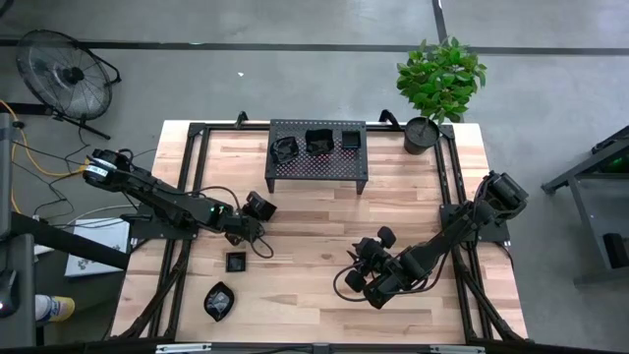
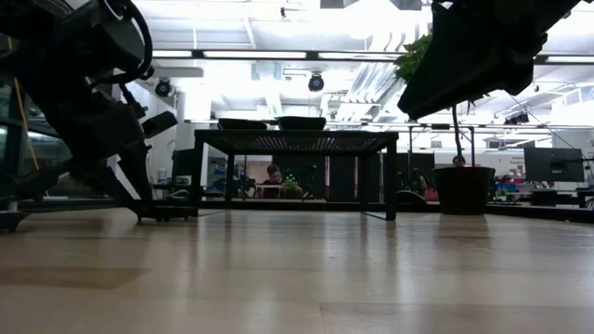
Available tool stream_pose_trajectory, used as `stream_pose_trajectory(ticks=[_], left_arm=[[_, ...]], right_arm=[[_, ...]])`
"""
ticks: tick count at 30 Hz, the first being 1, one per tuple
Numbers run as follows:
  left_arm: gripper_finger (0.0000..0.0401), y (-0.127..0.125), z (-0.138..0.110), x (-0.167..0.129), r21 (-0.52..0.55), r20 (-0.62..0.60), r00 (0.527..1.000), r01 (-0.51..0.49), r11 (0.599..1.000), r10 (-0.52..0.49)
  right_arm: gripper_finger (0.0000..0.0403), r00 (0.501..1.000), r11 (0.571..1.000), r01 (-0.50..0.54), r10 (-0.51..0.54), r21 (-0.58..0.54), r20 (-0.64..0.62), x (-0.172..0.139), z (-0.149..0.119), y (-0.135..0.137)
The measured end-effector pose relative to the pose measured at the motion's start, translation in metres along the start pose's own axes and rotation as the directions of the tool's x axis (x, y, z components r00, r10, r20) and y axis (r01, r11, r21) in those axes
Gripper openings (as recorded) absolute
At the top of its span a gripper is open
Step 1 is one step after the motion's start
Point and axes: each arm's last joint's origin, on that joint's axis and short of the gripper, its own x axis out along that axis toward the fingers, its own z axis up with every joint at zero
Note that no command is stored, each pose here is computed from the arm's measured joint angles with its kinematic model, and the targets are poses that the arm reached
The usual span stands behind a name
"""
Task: Pick & Place Mini shaped plates
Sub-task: Stack the square plate on top of the square plate on the shelf
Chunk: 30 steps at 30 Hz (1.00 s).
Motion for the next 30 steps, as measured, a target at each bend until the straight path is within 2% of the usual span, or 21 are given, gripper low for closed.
stream_pose_trajectory(ticks=[12,24,30], left_arm=[[0.0062,-0.0030,-0.0001,0.0034,0.035,-0.010,1.000,0.028,0.999,-0.027],[0.0062,-0.0032,0.0001,0.0051,0.038,-0.024,1.000,0.011,0.999,-0.010],[0.0033,-0.0036,-0.0002,0.0051,0.043,-0.026,1.000,0.017,0.999,-0.016]], right_arm=[[0.0108,1.000,1.000,0.006,-0.006,-0.008,0.012,0.0000,0.0003,-0.0002],[0.0108,1.000,1.000,0.002,-0.001,-0.017,0.015,0.0000,0.0006,0.0004],[0.0108,1.000,1.000,0.002,-0.001,-0.017,0.015,0.0000,0.0006,0.0004]])
